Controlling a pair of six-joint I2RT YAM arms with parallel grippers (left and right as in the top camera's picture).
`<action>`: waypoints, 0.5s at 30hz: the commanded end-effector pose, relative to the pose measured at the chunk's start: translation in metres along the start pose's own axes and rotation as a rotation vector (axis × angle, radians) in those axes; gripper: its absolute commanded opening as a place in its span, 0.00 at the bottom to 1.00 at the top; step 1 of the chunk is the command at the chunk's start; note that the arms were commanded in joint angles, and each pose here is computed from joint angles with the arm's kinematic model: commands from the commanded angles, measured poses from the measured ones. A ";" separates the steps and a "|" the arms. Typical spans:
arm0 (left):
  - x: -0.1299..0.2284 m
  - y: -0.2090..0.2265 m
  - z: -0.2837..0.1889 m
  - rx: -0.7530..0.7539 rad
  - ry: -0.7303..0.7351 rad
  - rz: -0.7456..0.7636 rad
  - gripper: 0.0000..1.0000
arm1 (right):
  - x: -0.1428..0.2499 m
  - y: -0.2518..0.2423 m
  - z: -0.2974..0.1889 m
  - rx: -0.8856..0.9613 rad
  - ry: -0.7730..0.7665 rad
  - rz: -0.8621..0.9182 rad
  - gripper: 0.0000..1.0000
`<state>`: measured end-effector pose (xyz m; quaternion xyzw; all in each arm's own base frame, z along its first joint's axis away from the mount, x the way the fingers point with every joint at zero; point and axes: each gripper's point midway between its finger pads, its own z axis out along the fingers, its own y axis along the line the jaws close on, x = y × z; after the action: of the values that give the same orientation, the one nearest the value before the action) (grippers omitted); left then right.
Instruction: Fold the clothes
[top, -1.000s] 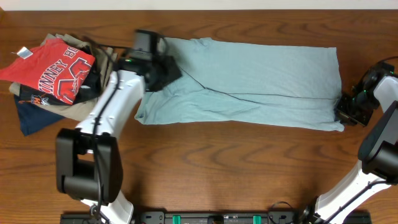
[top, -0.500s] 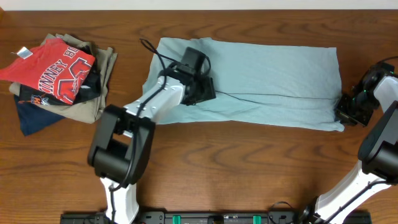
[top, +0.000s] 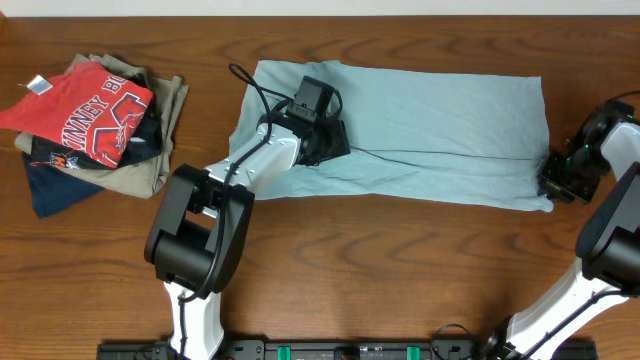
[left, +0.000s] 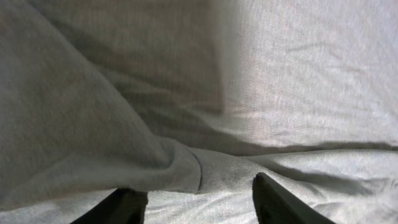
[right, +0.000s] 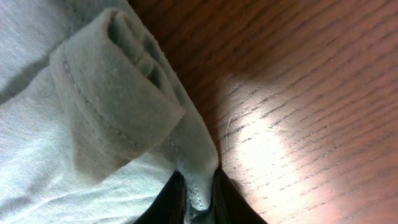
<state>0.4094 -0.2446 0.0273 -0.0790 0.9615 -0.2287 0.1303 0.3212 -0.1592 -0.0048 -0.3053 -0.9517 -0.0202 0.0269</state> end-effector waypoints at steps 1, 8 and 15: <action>0.004 0.006 0.006 -0.011 0.014 -0.024 0.50 | 0.016 -0.005 0.016 0.038 0.062 -0.011 0.15; -0.005 0.002 0.006 0.005 -0.024 -0.024 0.23 | 0.016 -0.005 0.016 0.038 0.063 -0.012 0.15; -0.044 -0.018 0.000 0.094 -0.175 -0.020 0.06 | 0.016 -0.005 0.016 0.038 0.063 -0.012 0.15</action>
<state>0.4432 -0.2585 0.0486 -0.0818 0.9375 -0.2714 0.2016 0.3209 -0.1591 -0.0048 -0.3053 -0.9517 -0.0201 0.0275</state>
